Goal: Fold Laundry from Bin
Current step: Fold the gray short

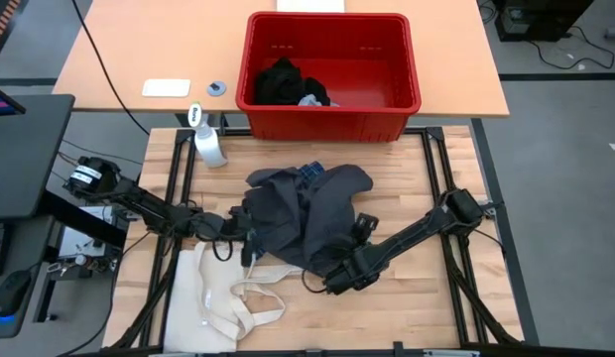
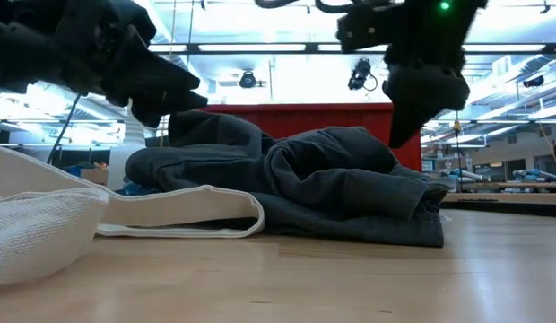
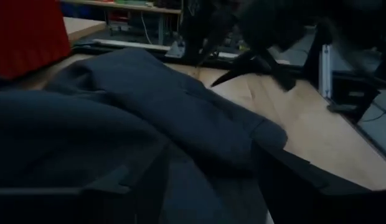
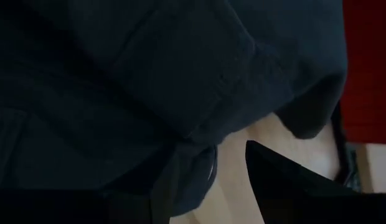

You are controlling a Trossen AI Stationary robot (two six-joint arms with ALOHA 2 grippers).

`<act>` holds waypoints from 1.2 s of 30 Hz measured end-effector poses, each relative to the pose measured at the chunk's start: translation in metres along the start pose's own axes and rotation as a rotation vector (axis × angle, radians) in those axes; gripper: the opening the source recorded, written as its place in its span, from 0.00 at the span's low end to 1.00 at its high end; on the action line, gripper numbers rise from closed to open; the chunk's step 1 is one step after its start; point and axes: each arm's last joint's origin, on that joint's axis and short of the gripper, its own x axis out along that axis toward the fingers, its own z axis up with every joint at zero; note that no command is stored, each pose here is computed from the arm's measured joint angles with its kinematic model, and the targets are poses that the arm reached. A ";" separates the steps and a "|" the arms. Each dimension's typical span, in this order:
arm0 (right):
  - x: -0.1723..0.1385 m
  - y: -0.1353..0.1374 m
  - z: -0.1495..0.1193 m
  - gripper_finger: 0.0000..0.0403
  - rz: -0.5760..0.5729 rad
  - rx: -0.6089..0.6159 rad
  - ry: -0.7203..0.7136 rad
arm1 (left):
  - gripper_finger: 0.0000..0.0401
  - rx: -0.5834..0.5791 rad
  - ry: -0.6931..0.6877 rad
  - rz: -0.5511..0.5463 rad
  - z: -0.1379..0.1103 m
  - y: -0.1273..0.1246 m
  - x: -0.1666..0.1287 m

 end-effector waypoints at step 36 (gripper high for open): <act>-0.033 -0.117 -0.069 0.42 -0.050 0.569 -0.732 | 0.63 0.486 0.465 0.210 0.034 -0.057 0.220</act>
